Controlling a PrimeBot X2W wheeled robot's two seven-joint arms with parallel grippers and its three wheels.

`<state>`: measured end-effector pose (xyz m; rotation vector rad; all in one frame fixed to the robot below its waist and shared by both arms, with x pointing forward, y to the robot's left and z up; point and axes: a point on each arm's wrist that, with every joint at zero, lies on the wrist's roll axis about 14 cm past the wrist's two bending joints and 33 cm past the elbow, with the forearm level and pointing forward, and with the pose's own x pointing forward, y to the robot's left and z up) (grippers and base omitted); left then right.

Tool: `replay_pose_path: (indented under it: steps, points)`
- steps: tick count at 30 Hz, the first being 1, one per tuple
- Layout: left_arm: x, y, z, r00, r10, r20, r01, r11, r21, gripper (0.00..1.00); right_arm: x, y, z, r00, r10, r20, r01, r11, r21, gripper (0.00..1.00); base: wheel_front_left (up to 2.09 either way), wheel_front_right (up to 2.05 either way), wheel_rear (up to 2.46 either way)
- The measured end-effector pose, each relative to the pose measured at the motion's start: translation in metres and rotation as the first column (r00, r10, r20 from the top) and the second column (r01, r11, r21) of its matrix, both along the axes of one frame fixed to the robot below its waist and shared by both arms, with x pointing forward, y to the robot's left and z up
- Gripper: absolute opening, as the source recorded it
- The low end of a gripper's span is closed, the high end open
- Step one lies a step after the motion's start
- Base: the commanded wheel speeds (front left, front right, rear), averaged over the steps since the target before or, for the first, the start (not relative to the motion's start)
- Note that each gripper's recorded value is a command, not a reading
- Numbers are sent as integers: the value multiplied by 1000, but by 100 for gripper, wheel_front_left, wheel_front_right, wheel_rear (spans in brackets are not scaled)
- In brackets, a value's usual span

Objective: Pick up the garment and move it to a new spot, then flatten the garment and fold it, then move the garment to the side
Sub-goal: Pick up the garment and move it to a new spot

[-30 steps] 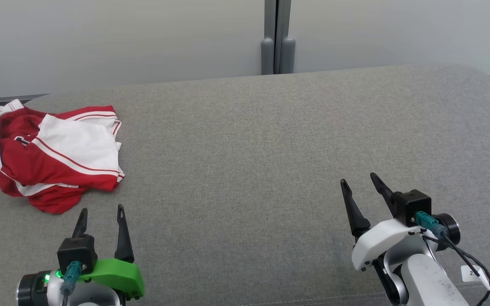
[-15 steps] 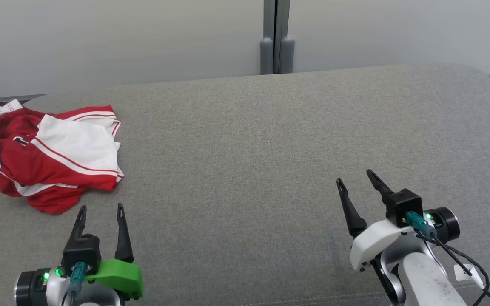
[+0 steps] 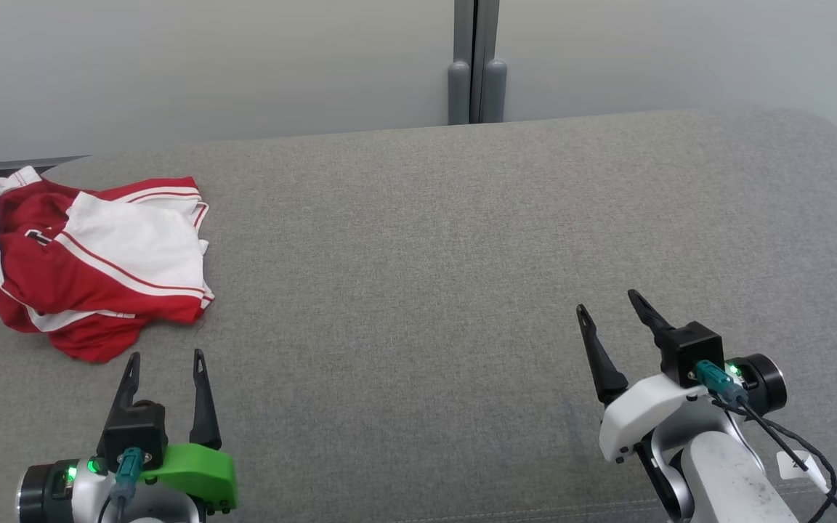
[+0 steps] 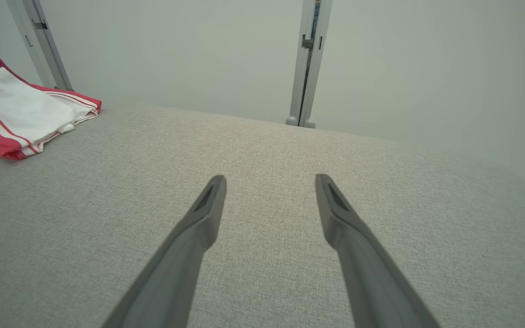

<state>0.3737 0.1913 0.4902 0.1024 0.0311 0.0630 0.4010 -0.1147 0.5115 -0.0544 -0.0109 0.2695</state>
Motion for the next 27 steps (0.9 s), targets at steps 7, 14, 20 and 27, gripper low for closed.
replay_pose_path:
  steps: [7,14,20,27]
  points:
    - [-3,7,2,1000,18,4,-18,1000,-9,100,2,4,1,1000,5,-5,-5,998,60,100,0,0,0]
    - [-10,21,6,998,64,9,-63,998,-27,100,5,19,1,999,44,-9,-44,997,68,100,0,0,0]
    - [-19,36,8,994,112,10,-112,993,-39,100,6,33,0,996,84,-15,-83,994,70,100,0,0,0]
    - [-42,63,8,981,192,6,-192,981,-42,100,7,64,-1,986,165,-18,-163,983,84,100,0,0,0]
